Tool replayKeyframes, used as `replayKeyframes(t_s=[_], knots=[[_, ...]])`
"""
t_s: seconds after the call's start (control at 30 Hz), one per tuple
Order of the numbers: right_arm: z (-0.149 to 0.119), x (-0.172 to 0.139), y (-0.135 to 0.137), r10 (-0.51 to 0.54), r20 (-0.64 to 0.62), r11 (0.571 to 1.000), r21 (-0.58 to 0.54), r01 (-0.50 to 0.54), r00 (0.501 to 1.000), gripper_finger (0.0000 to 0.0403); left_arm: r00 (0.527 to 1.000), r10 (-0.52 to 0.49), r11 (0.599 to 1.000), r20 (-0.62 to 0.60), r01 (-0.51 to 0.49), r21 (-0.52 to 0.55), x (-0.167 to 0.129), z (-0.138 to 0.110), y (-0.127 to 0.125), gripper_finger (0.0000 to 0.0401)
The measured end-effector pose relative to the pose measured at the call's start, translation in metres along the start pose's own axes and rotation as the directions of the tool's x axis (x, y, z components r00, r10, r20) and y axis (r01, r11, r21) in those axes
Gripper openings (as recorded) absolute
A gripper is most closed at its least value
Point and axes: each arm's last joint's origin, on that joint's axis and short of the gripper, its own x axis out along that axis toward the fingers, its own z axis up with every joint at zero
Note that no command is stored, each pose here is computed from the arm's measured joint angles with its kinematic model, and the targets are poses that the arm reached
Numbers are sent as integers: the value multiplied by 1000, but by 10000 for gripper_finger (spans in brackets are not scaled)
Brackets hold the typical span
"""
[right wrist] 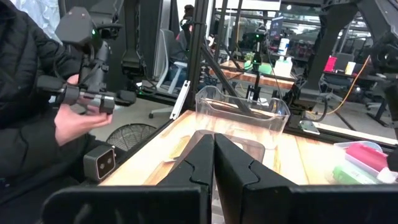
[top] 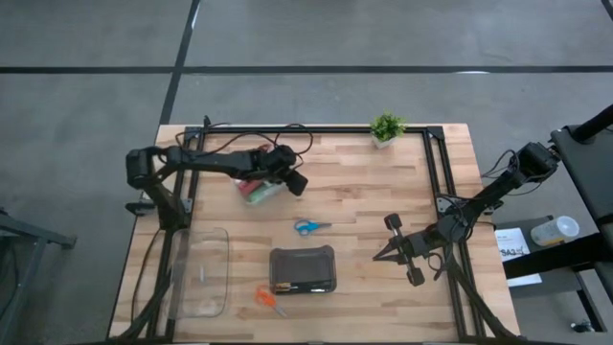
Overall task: Pick & Place Paint Supplies
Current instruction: Adjust the bins on the table
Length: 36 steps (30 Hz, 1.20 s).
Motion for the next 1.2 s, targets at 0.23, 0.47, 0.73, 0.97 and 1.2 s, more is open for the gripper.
replayKeyframes(t_s=[0.23,0.47,0.73,0.97,1.2], knots=[[0,0,0,-1,0,1000,0,1,1000,8,995,-66,998,70,65,17,7,10,-5,177],[0,0,0,-1,0,1000,0,1,1000,8,973,-161,986,163,152,66,5,32,-19,177],[-3,0,0,2,-25,1000,-7,-2,1000,8,955,-271,958,119,256,128,-4,35,-24,177],[-2,0,0,1,-23,1000,-7,-2,1000,8,961,-275,938,-36,276,208,-62,17,-31,177],[-2,0,0,2,-22,1000,-7,-2,1000,8,965,-232,890,-126,263,373,-125,-42,-63,177]])
